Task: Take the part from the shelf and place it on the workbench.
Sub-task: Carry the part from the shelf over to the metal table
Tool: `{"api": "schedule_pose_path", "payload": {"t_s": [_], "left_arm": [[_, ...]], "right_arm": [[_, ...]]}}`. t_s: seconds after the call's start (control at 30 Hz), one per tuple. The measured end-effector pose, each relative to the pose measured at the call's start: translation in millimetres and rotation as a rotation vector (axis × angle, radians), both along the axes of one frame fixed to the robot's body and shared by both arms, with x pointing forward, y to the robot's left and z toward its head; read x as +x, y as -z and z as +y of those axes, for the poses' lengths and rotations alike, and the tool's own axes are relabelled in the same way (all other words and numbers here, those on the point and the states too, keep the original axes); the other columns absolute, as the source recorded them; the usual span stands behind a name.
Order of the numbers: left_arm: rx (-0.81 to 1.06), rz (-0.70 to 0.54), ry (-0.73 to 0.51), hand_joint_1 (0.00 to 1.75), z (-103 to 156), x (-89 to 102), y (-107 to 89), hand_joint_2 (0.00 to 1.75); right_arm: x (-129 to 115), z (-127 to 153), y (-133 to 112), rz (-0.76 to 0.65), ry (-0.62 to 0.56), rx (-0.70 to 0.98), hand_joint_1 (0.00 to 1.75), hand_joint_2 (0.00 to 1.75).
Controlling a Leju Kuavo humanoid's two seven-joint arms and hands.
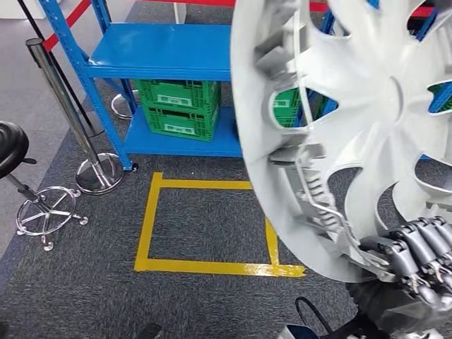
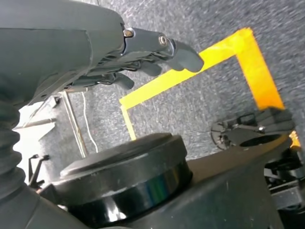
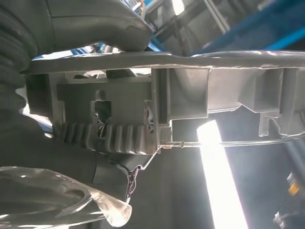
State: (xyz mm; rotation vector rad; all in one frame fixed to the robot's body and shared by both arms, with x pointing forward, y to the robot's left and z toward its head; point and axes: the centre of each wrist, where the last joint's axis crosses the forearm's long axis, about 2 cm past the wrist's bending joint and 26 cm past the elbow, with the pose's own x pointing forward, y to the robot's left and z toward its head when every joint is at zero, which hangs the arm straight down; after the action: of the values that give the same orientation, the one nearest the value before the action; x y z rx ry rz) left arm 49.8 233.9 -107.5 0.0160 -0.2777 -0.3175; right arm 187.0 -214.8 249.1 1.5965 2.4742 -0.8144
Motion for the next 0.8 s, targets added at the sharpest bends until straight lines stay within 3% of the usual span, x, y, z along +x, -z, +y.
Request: {"api": "schedule_pose_path", "payload": {"t_s": [0.3,0.8], "left_arm": [[0.000,-0.002,-0.004,0.00,0,-0.6,0.1,1.75],[0.008,0.003,0.005,0.00,6,2.3,0.4,1.75]], "right_arm": [[18,-41,52,0.158,0.040,-0.267,1.75,1.75],[11,-63,67,0.219,0.076,-0.342,1.75,1.75]]}}
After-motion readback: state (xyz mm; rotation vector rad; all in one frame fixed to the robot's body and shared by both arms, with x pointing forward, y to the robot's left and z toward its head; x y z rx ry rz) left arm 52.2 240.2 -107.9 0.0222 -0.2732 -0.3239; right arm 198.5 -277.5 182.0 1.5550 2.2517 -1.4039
